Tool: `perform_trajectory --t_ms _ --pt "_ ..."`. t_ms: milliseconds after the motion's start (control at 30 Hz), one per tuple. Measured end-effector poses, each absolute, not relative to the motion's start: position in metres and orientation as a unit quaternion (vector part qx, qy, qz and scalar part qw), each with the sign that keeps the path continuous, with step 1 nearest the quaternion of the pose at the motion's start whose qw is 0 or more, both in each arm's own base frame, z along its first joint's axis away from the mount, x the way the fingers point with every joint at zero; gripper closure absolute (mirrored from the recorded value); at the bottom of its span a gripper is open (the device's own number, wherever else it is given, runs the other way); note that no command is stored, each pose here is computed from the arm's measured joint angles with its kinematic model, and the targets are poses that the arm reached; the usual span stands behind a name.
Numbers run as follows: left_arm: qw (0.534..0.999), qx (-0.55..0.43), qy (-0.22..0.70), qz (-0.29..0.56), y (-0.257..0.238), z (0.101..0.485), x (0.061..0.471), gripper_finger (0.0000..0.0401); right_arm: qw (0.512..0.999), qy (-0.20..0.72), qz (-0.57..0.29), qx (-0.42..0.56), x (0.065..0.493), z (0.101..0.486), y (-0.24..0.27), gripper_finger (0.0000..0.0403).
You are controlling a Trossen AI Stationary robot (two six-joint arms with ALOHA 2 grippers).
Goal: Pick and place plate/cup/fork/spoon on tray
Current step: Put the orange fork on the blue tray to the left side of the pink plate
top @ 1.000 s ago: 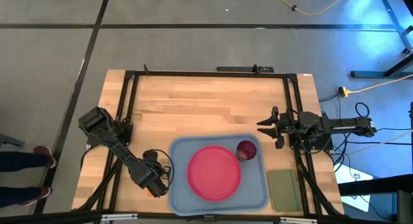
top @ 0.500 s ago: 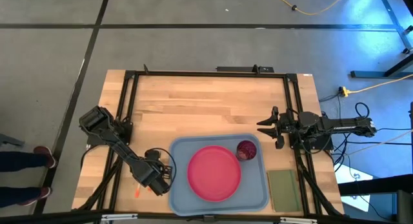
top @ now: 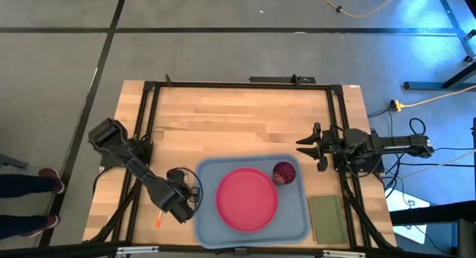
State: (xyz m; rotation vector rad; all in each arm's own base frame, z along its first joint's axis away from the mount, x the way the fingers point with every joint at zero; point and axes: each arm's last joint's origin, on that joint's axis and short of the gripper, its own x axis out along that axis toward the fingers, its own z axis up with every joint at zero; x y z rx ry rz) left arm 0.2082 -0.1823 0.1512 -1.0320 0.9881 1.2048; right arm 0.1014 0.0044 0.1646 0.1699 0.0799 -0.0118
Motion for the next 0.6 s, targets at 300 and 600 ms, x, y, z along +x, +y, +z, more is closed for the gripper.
perform_trajectory --t_ms 300,600 --pt "0.604 -0.479 0.415 0.483 -0.178 0.177 0.204 0.0397 0.996 0.040 -0.006 0.085 0.101 0.165 0.004 0.0269" --pt "0.645 -0.520 0.380 0.411 -0.181 0.185 0.221 0.0397 0.996 0.039 -0.006 0.085 0.101 0.165 0.004 0.0269"
